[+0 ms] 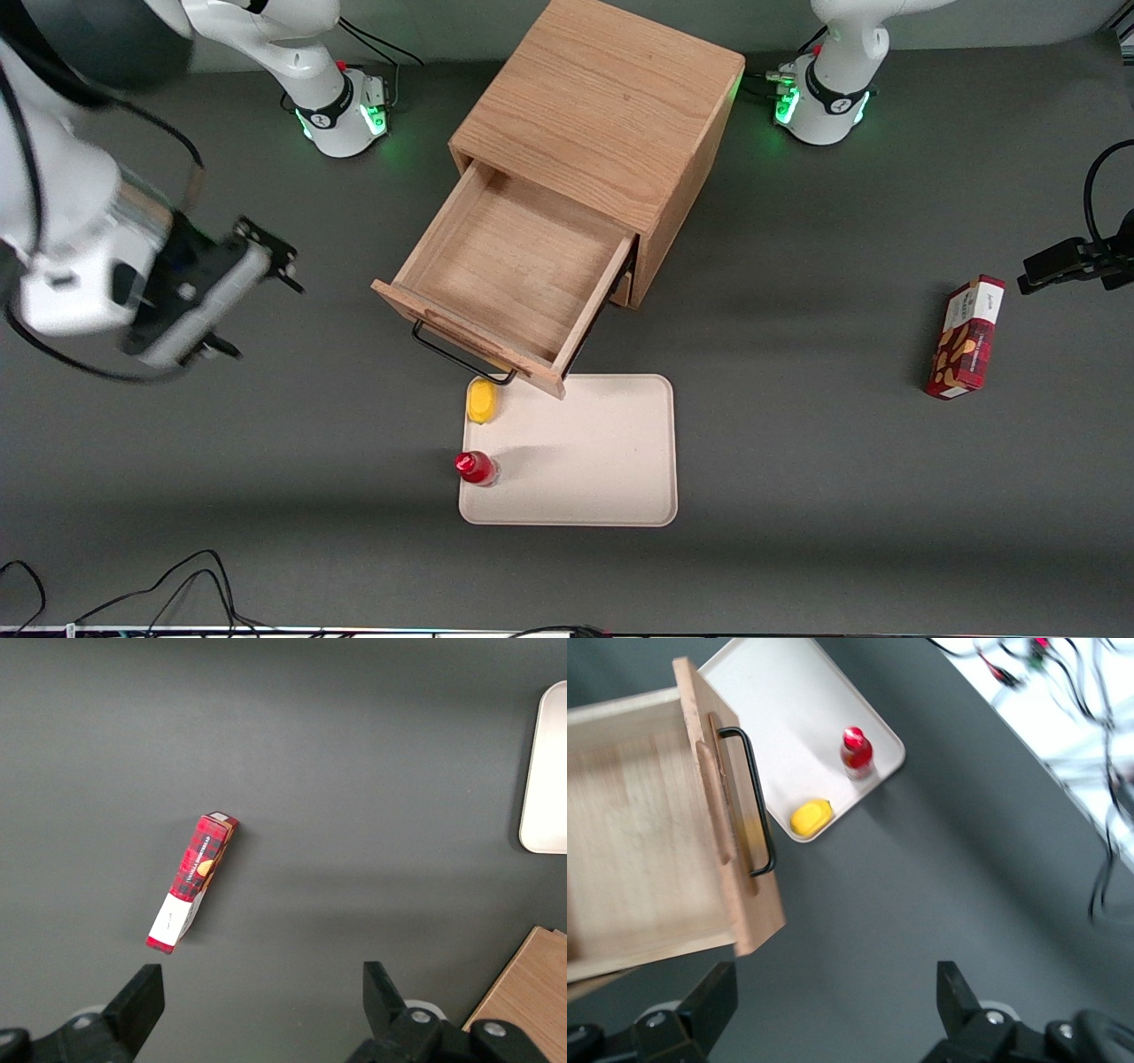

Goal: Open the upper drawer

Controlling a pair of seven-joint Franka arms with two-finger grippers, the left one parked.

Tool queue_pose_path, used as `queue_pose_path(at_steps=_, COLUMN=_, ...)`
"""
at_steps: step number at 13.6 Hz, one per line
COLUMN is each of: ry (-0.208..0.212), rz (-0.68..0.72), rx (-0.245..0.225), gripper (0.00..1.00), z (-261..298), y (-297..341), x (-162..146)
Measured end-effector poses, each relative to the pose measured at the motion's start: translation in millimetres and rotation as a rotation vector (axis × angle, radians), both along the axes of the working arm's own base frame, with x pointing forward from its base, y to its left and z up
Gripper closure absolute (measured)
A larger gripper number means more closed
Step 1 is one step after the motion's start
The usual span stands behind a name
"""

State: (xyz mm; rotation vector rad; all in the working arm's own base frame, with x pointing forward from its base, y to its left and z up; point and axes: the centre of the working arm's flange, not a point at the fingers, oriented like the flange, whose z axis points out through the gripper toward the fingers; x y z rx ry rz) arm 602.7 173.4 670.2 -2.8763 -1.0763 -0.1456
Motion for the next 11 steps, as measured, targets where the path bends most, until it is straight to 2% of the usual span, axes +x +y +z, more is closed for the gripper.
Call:
queue_pose_path(at_steps=1, ry=0.002, rz=-0.099, rx=-0.004, gripper=0.00, z=19.8, y=-2.4, x=-16.5)
queue_pose_path(at_steps=2, ry=0.029, rz=-0.180, rx=-0.019, gripper=0.00, z=33.9, y=-7.3, x=-33.8)
queue_pose_path(at_steps=5, ry=0.193, rz=-0.423, rx=-0.120, gripper=0.00, z=54.2, y=-50.9, x=-83.4)
queue_pose_path(at_steps=7, ry=0.269, rz=-0.527, rx=-0.150, gripper=0.00, z=50.6, y=-90.4, x=-104.8)
queue_pose_path(at_steps=9, ry=0.307, rz=-0.600, rx=-0.155, gripper=0.00, z=29.5, y=-117.9, x=-124.5)
queue_pose_path(at_steps=11, ry=0.304, rz=-0.653, rx=-0.137, gripper=0.00, z=-3.0, y=-129.1, x=-144.0)
